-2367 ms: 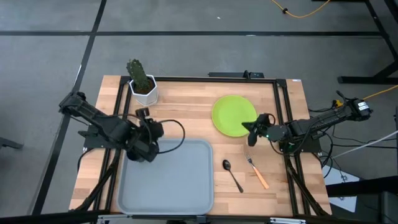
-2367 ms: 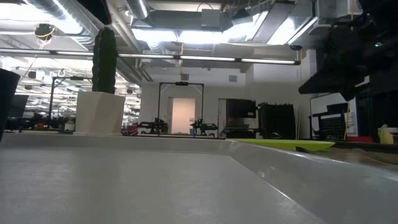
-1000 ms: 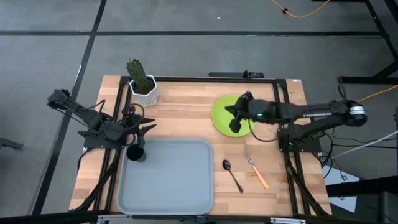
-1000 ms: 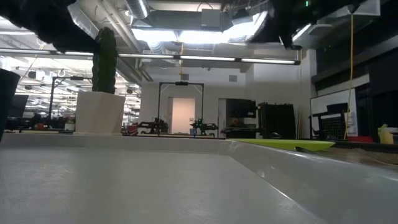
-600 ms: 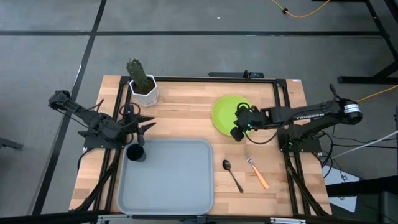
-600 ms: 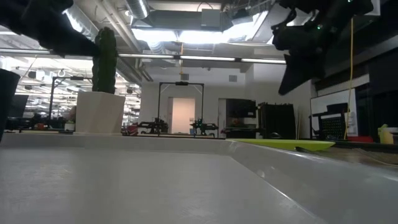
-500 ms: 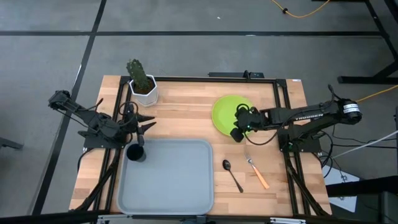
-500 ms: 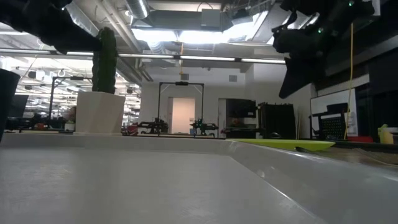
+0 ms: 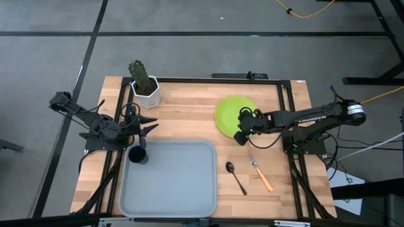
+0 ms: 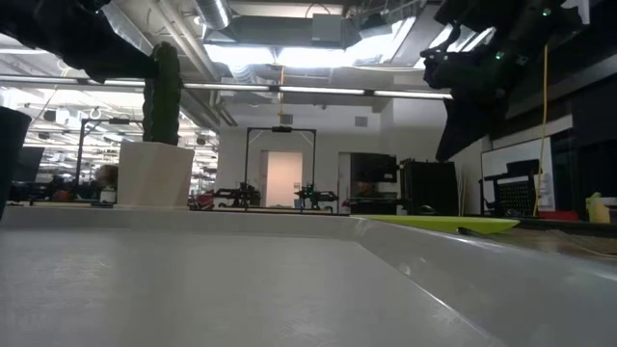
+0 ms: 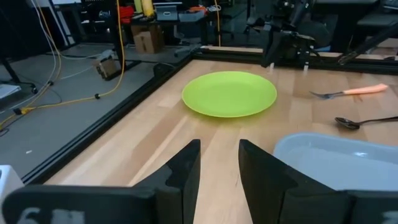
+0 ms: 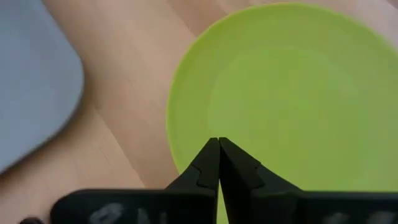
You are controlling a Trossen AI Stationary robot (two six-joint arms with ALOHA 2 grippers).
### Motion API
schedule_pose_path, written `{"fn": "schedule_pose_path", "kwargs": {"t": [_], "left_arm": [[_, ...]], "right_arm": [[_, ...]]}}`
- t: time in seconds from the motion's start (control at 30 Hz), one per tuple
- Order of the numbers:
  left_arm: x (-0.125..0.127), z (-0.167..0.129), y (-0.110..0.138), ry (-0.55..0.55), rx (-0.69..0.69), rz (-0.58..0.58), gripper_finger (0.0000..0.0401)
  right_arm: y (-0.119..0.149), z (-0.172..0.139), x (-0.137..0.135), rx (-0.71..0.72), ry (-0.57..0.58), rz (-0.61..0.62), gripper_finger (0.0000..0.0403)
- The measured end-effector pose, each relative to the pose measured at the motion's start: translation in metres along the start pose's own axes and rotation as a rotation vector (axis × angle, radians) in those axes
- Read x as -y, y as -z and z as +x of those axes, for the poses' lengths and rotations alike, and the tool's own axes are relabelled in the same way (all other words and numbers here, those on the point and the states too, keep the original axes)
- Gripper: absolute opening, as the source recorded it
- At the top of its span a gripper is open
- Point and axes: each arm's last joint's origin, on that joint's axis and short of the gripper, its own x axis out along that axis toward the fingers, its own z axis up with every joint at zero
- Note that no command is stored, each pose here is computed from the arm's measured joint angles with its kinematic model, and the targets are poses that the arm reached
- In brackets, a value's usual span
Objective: Pick and place plate/cup/fork/spoon on tray
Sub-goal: Put the green plate on the gray serving tray to the bottom right of the black cup
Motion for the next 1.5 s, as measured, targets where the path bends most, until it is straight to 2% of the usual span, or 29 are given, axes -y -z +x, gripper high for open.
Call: {"fn": "schedule_pose_path", "kwargs": {"t": [0.1,0.17,0.27,0.43,0.5,0.7,0.9,1.1,1.3,1.5], "left_arm": [[0.0,0.0,0.0,0.0,0.0,0.0,0.0102],[0.0,0.0,0.0,0.0,0.0,0.0,0.0102],[0.0,0.0,0.0,0.0,0.0,0.0,0.0102],[0.0,0.0,0.0,0.0,0.0,0.0,0.0102],[0.0,0.0,0.0,0.0,0.0,0.0,0.0102],[0.0,0.0,0.0,0.0,0.0,0.0,0.0102],[0.0,0.0,0.0,0.0,-0.001,0.017,0.0102],[0.0,0.0,0.0,0.0,-0.001,0.045,0.0102],[0.0,0.0,0.0,0.0,-0.001,0.045,0.0102],[0.0,0.0,0.0,0.0,-0.001,0.046,0.0102]], "right_arm": [[0.001,-0.001,-0.002,0.04,0.051,-0.03,0.0025],[0.001,-0.001,-0.004,0.052,0.044,-0.053,0.0045],[0.001,-0.002,-0.009,0.053,-0.015,-0.059,0.0082],[-0.001,-0.001,-0.018,0.03,-0.177,-0.224,0.0121],[-0.003,0.002,-0.022,0.046,-0.199,-0.229,0.0125],[-0.001,0.016,-0.031,0.03,-0.213,-0.118,0.0126],[0.002,0.037,-0.038,0.013,-0.185,-0.126,0.0126],[0.02,0.055,-0.036,-0.142,-0.113,-0.231,0.0126],[0.028,0.069,-0.035,-0.18,-0.04,-0.414,0.0126],[0.031,0.075,-0.034,-0.185,0.006,-0.431,0.0126]]}}
